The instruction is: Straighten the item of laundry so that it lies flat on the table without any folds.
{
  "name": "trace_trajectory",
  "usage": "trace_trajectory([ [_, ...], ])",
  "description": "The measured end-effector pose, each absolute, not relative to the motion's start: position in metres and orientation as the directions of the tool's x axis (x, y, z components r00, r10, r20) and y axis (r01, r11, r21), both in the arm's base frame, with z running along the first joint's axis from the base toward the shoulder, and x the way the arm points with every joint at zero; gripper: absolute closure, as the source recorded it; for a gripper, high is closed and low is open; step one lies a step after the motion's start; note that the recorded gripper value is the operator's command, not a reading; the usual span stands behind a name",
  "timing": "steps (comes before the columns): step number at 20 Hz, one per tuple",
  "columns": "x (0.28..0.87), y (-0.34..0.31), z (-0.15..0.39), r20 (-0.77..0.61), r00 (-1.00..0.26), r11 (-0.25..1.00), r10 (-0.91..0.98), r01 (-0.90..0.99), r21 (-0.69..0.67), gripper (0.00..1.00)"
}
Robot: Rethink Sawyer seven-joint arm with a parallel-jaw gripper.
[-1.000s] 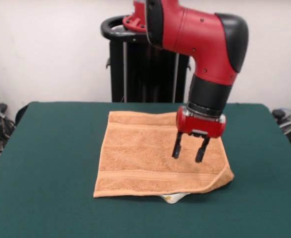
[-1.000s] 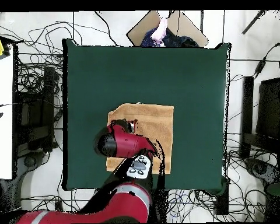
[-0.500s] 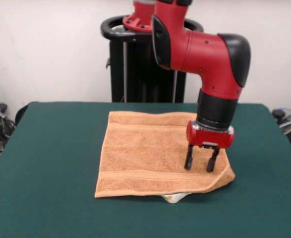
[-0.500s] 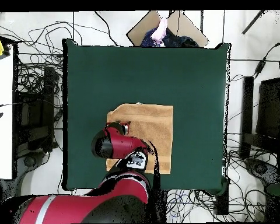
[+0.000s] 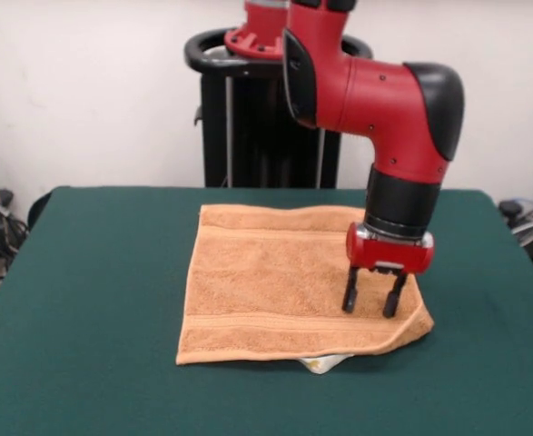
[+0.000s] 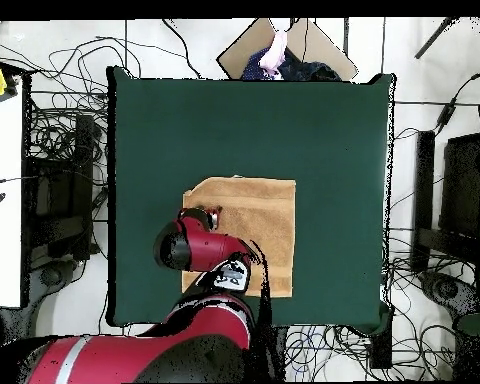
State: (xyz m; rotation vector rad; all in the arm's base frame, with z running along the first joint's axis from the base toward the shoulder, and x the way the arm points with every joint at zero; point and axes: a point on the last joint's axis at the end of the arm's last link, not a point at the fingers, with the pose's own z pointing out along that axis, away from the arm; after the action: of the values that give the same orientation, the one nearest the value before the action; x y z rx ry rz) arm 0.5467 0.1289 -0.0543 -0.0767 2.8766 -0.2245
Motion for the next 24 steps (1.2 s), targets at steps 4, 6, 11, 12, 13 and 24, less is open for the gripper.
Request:
trace_trajectory([
  [4,0.549,0.15,-0.052,-0.262,-0.963,0.986,-0.058,-0.014,-0.165,0.0],
  [6,0.55,0.158,-0.051,-0.268,-0.962,0.986,-0.053,-0.008,-0.165,0.0],
  [11,0.56,0.193,-0.043,-0.306,-0.952,0.986,-0.031,0.021,-0.168,0.0],
  [12,0.562,0.196,-0.042,-0.311,-0.95,0.985,-0.028,0.026,-0.169,0.0],
  [13,0.564,0.199,-0.042,-0.318,-0.948,0.985,-0.025,0.032,-0.171,0.0],
  [24,0.589,0.197,-0.063,-0.352,-0.936,0.978,0.009,0.082,-0.193,0.0],
])
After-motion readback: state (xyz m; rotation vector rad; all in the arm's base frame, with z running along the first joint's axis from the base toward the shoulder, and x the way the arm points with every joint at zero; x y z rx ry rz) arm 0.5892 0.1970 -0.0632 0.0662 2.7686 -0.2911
